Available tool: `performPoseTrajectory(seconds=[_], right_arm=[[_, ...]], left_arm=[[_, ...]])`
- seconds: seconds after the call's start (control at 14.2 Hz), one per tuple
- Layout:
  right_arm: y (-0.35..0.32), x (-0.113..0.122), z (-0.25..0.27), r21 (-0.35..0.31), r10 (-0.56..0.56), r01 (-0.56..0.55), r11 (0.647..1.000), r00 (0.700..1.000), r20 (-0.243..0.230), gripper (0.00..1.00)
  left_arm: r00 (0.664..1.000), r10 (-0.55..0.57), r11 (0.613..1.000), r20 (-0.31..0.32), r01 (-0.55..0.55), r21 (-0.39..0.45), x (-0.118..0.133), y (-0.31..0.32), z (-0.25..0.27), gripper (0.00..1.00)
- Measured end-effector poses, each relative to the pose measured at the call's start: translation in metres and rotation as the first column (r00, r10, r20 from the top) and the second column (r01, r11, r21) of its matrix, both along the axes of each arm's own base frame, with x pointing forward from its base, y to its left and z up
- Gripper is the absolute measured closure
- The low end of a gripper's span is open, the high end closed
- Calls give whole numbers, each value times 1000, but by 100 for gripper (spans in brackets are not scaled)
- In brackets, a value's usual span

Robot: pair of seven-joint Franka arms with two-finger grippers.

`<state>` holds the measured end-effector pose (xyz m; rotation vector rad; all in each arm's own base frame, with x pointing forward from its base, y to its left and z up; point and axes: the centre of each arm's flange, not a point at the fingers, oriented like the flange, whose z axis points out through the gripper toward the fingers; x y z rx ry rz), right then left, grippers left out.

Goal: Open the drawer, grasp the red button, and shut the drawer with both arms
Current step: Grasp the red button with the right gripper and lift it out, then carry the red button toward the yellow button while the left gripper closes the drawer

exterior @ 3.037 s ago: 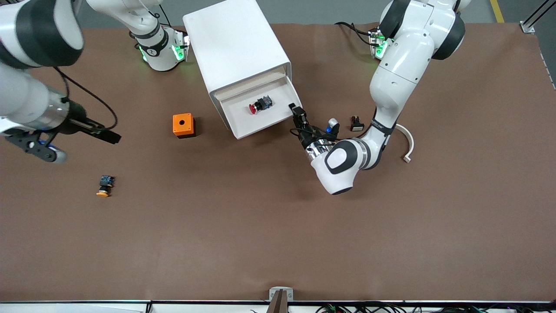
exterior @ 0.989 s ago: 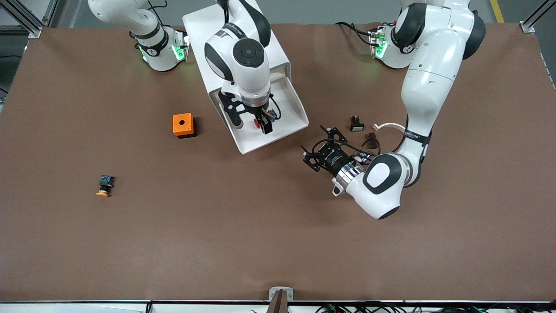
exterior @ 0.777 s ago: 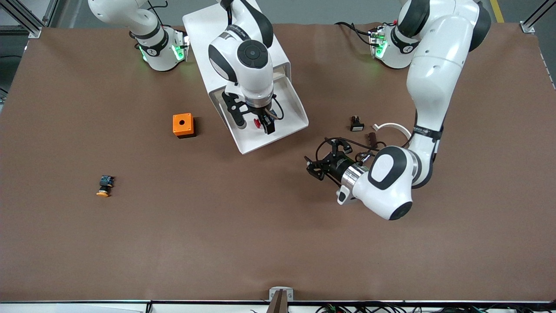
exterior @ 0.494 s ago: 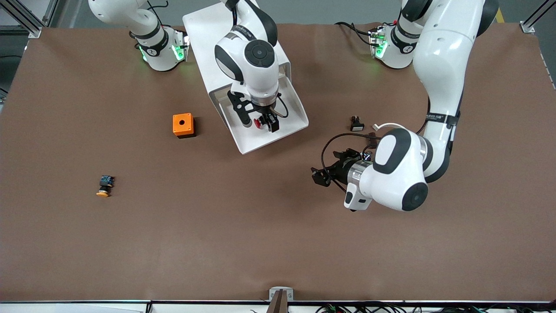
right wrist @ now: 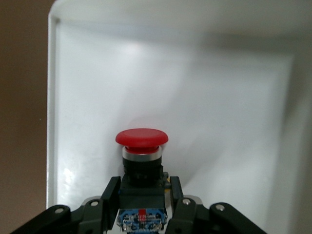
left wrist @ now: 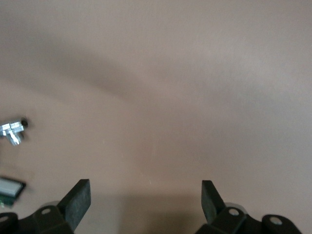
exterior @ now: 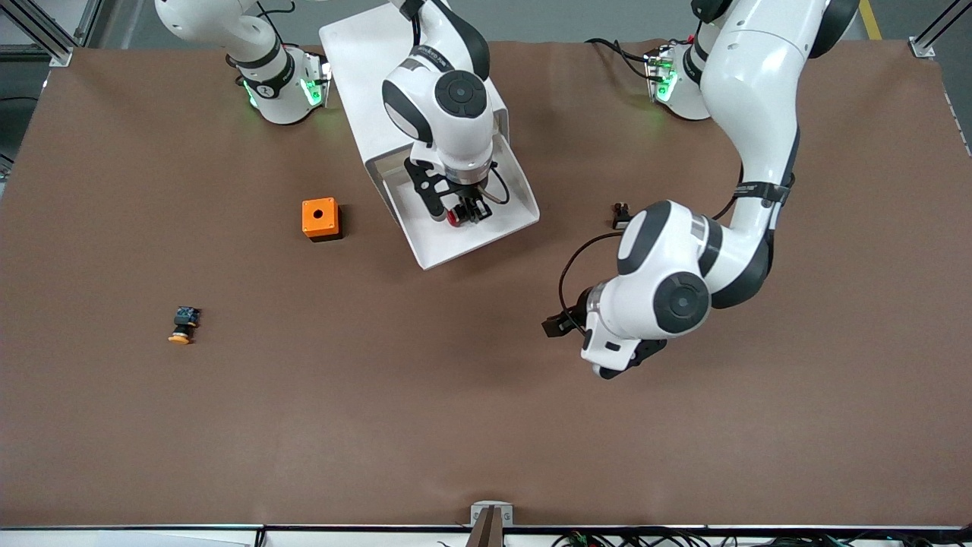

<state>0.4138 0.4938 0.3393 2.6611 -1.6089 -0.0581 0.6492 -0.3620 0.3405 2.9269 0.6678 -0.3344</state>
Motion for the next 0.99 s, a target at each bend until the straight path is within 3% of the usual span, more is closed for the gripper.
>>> performPoseTrajectory(seconds=[0.21, 0.42, 0.71, 0.99], right_arm=[[2, 5, 5, 18, -13, 13, 1000, 1000, 0, 59], [-9, 32, 29, 22, -28, 28, 999, 1000, 2, 59], [-58, 75, 73, -23, 170, -173, 985, 980, -102, 59], [-134, 116, 118, 39, 396, -394, 918, 914, -86, 59]], left_arm=[[998, 13, 996, 65, -19, 92, -18, -33, -5, 0], [995, 19, 995, 102, -29, 98, -28, -48, -13, 0], [994, 18, 995, 104, -28, 96, -32, -47, -12, 0], [996, -7, 996, 84, -1, 89, -47, -58, -7, 0]])
